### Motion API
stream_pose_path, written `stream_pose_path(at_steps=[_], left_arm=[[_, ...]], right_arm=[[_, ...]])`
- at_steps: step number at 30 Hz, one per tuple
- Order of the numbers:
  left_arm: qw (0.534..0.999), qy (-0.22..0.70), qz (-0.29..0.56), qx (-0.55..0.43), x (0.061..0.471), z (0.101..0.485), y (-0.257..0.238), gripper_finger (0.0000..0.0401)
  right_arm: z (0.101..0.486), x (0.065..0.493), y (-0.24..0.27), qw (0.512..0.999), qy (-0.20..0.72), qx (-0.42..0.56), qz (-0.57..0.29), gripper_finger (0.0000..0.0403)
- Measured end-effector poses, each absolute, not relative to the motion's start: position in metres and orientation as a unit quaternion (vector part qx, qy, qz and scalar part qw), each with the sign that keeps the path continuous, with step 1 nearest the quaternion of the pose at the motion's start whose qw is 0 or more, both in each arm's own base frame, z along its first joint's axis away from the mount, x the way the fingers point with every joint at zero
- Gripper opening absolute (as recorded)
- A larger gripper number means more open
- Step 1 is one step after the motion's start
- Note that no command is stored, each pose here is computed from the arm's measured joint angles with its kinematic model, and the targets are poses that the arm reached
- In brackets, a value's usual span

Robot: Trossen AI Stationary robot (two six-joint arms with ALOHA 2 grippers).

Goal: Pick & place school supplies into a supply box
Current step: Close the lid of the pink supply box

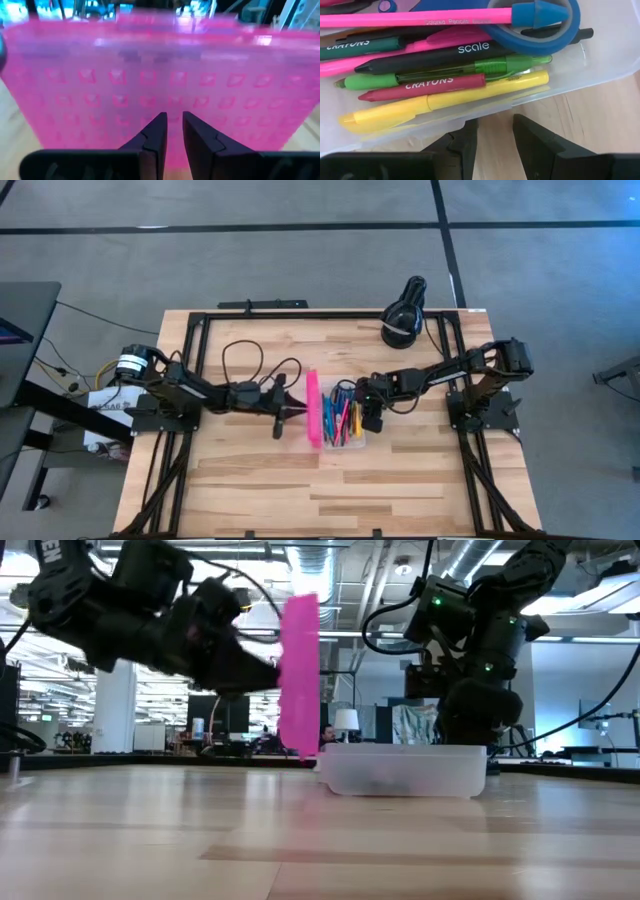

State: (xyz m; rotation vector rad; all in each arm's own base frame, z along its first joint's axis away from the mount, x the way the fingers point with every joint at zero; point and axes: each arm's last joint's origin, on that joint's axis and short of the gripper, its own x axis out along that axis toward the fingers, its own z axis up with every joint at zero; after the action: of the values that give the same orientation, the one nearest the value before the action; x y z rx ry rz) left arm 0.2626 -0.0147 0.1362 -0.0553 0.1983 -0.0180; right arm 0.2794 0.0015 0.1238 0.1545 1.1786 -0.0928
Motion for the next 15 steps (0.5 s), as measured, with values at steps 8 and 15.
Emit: stream_pose_path(at_steps=[8,15], left_arm=[[0.994,0.103,-0.016,-0.011,0.282,0.149,-0.006,0.0054],[0.994,0.109,-0.017,-0.021,0.287,0.152,0.001,0.0054]], right_arm=[[0.125,0.285,0.002,0.842,0.532,0.081,-0.037,0.0122],[0.13,0.294,0.004,0.87,0.485,0.09,-0.019,0.0122]])
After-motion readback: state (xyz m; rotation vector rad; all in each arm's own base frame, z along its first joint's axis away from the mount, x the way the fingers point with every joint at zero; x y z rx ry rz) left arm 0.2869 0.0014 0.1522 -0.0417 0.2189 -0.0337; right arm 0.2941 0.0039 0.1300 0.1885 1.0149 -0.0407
